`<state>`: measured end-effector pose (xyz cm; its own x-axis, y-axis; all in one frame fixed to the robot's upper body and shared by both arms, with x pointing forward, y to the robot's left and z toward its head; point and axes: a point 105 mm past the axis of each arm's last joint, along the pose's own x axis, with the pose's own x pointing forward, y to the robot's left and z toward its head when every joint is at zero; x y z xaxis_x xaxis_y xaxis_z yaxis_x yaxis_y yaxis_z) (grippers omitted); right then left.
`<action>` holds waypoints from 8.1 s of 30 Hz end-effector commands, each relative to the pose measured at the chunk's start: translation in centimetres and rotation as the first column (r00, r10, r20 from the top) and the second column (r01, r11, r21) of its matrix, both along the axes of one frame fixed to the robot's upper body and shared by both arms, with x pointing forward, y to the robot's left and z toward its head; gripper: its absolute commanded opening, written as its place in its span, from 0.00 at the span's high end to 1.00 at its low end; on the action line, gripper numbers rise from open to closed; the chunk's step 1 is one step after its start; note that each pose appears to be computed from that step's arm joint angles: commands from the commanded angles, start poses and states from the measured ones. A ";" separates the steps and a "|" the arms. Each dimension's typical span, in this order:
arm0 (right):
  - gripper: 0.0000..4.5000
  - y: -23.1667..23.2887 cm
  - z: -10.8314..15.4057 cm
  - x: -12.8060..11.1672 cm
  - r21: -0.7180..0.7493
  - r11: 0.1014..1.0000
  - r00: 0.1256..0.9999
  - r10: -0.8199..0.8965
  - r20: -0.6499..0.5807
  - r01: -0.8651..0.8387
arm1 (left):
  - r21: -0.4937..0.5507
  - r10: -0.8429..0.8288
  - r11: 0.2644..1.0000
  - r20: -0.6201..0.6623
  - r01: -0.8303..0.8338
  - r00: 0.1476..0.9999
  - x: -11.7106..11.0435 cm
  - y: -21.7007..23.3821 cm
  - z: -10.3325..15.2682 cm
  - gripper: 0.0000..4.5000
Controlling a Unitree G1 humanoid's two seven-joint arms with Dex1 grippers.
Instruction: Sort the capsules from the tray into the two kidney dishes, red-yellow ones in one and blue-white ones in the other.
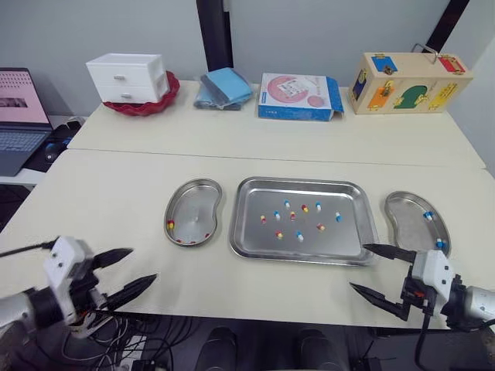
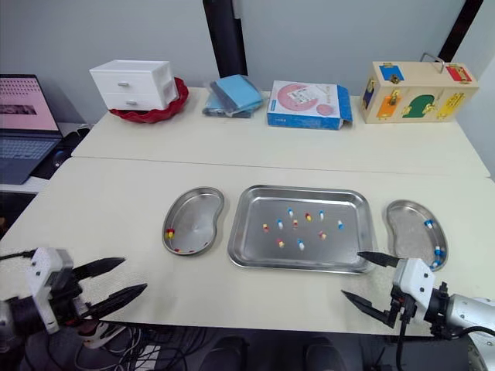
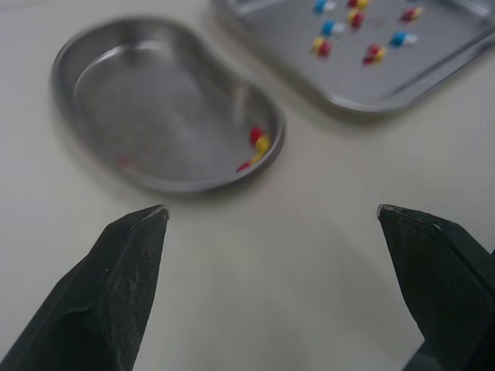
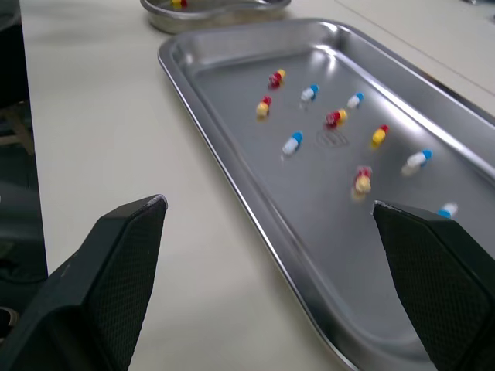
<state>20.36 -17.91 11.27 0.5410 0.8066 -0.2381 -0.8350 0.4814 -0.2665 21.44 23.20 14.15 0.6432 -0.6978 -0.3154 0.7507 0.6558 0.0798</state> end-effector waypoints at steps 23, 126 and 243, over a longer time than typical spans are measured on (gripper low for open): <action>0.00 2.7 1.4 0.1 0.071 0.996 0.998 -0.057 0.032 0.055 | 0.175 -0.299 0.941 0.016 0.291 0.954 11.3 -13.7 -1.7 0.19; 0.00 3.2 0.4 -0.5 0.109 0.990 0.996 -0.094 0.011 0.092 | 0.329 -0.376 0.850 -0.166 0.411 0.912 12.7 -14.7 -5.4 0.85; 0.00 -1.2 1.4 -0.9 -0.036 0.997 0.996 -0.064 0.058 0.066 | 0.054 0.235 0.971 -0.027 -0.233 0.972 -4.3 6.9 -6.2 0.01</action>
